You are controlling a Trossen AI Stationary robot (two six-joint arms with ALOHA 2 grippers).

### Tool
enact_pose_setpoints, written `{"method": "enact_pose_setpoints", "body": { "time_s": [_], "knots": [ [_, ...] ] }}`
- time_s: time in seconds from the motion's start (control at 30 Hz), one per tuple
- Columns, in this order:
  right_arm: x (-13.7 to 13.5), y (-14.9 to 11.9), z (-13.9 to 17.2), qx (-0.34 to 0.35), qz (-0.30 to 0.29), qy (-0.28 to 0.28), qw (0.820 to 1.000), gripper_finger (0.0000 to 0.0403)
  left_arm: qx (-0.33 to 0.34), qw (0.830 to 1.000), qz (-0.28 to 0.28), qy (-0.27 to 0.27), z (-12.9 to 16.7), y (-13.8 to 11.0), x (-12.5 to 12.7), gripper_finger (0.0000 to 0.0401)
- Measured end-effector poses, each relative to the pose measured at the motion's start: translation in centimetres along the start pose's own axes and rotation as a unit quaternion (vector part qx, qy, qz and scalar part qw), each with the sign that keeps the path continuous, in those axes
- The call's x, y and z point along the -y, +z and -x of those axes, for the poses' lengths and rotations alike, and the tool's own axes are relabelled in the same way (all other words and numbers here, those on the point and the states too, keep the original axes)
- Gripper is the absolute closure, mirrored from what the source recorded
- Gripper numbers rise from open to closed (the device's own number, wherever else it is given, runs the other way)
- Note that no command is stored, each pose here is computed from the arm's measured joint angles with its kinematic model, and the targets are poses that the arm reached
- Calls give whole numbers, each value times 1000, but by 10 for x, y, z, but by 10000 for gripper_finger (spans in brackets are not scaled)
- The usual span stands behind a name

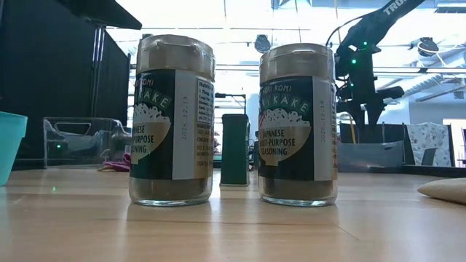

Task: Sort spices by type
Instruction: Put the left golden seasoning bottle into the white bin

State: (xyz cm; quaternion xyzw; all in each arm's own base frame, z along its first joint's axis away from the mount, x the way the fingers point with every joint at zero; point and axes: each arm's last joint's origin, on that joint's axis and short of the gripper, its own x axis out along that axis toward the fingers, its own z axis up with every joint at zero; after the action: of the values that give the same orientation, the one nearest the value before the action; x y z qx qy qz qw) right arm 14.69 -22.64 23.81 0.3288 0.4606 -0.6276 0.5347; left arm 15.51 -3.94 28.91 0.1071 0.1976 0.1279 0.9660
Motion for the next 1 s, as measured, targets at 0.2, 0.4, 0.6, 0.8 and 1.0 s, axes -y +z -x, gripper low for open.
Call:
{"method": "enact_pose_setpoints", "body": {
  "time_s": [0.2,0.4,0.6,0.8,1.0],
  "knots": [
    [0,0,0,1,0,1,1000,289,0,1000,0,0,0,0,0,391],
    [0,1,0,3,5,2,1000,289,0,1000,0,0,0,0,0,391],
    [-10,0,8,46,48,1,998,289,0,1000,0,0,0,0,0,391],
    [-27,-14,35,104,91,37,990,289,0,1000,0,0,0,0,0,391],
    [-44,-49,73,140,147,97,974,289,0,1000,1,0,0,0,0,391]
  ]
}}
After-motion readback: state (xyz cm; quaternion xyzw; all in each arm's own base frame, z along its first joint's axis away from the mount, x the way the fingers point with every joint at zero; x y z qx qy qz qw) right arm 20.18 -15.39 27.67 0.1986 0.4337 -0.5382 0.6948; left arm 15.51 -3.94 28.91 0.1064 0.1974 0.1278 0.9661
